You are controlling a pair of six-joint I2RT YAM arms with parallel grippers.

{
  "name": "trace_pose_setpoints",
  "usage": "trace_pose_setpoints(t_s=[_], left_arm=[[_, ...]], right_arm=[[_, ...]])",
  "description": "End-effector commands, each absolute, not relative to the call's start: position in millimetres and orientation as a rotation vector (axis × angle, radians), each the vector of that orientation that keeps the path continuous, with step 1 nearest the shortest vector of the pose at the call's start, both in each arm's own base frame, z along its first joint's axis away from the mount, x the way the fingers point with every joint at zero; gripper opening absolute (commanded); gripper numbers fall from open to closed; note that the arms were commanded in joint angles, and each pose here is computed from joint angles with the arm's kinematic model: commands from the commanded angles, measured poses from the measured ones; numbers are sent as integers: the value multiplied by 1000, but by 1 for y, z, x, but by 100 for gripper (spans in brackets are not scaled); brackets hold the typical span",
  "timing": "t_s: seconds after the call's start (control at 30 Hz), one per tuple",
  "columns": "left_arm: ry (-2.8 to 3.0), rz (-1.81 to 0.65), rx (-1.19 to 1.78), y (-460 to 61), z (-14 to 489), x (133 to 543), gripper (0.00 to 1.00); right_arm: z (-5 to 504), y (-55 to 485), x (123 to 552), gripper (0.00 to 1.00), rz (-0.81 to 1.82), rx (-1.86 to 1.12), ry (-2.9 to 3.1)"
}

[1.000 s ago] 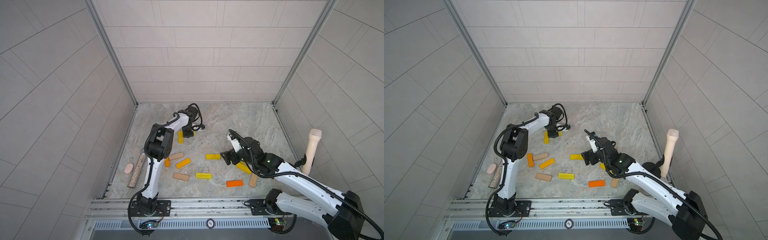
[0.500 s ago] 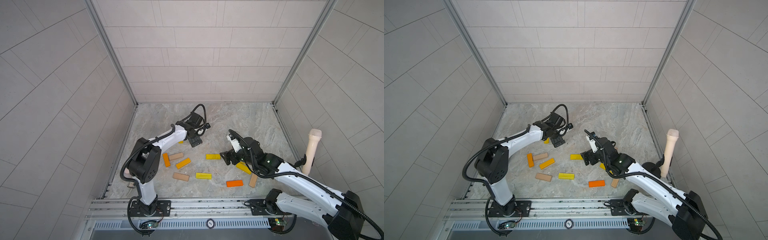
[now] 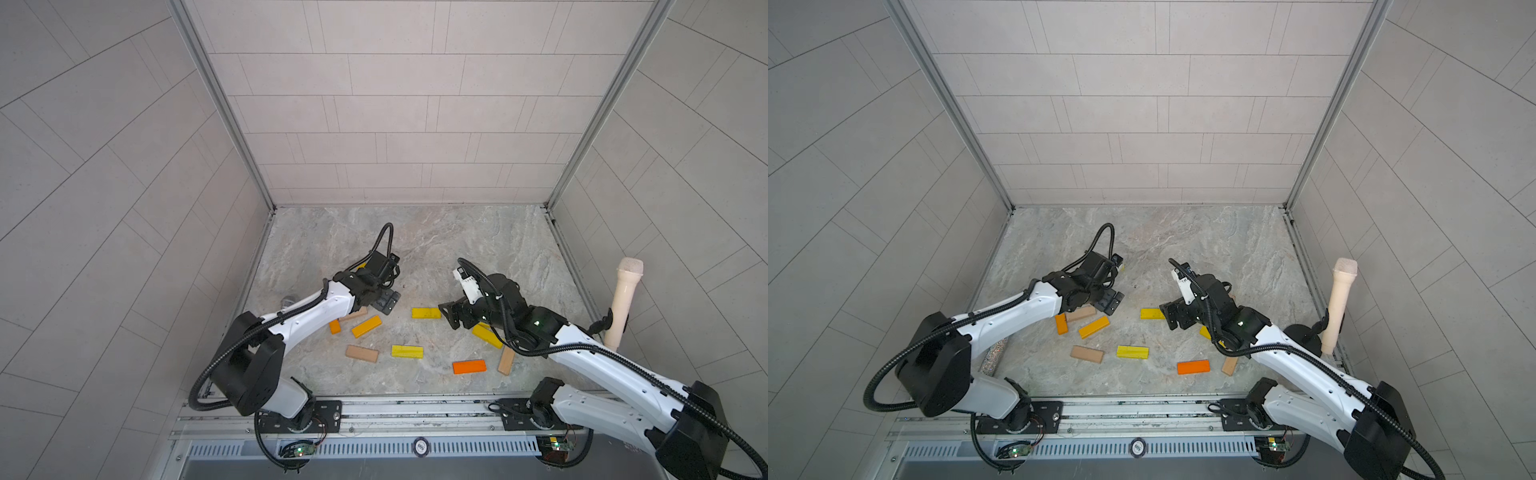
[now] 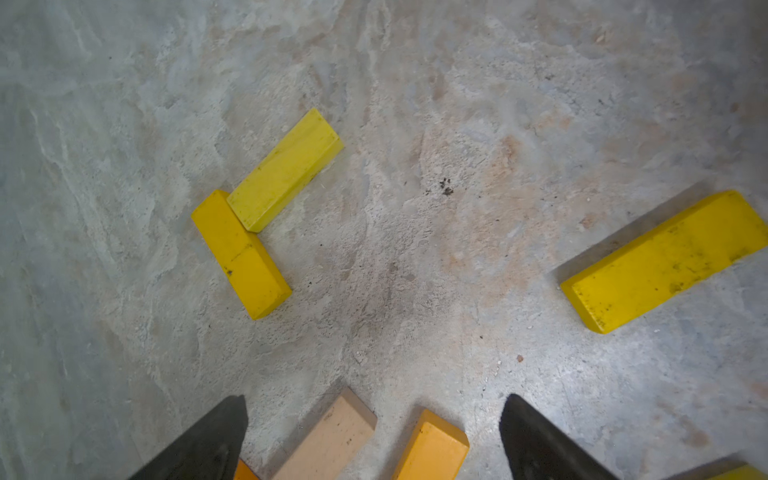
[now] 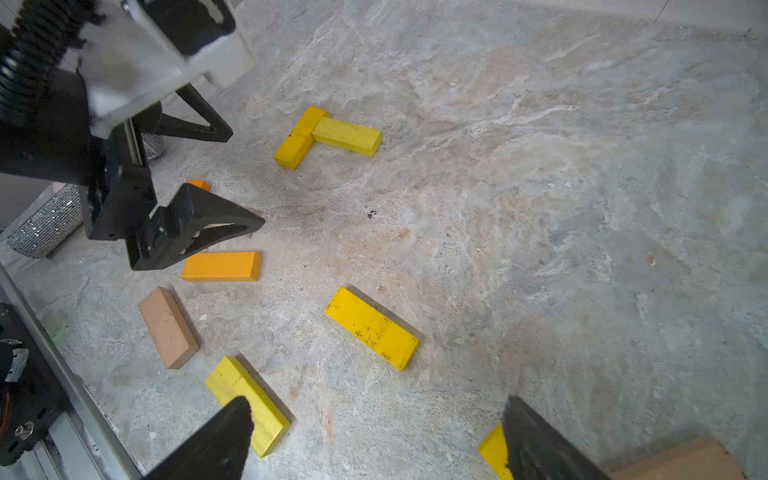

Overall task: Assemble the number 8 with building blocks
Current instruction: Assemble the building block at the center of the board.

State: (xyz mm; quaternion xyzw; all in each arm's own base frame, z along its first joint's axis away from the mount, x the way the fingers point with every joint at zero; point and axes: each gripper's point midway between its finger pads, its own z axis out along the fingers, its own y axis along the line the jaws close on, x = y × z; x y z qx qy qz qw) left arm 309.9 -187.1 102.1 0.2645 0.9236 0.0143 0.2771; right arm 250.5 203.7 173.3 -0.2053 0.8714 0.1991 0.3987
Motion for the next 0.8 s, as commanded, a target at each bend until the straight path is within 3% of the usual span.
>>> trace_pose_setpoints(t_s=[0.0, 0.5, 0.77], left_arm=[[2567, 46, 496, -172, 91, 300, 100], [2674, 153, 415, -155, 53, 291, 99], [2747, 280, 423, -144, 37, 295, 91]], right_arm=[[175, 206, 251, 96, 517, -512, 2199], [176, 211, 256, 95, 520, -514, 2208], [175, 215, 258, 96, 527, -518, 2215]])
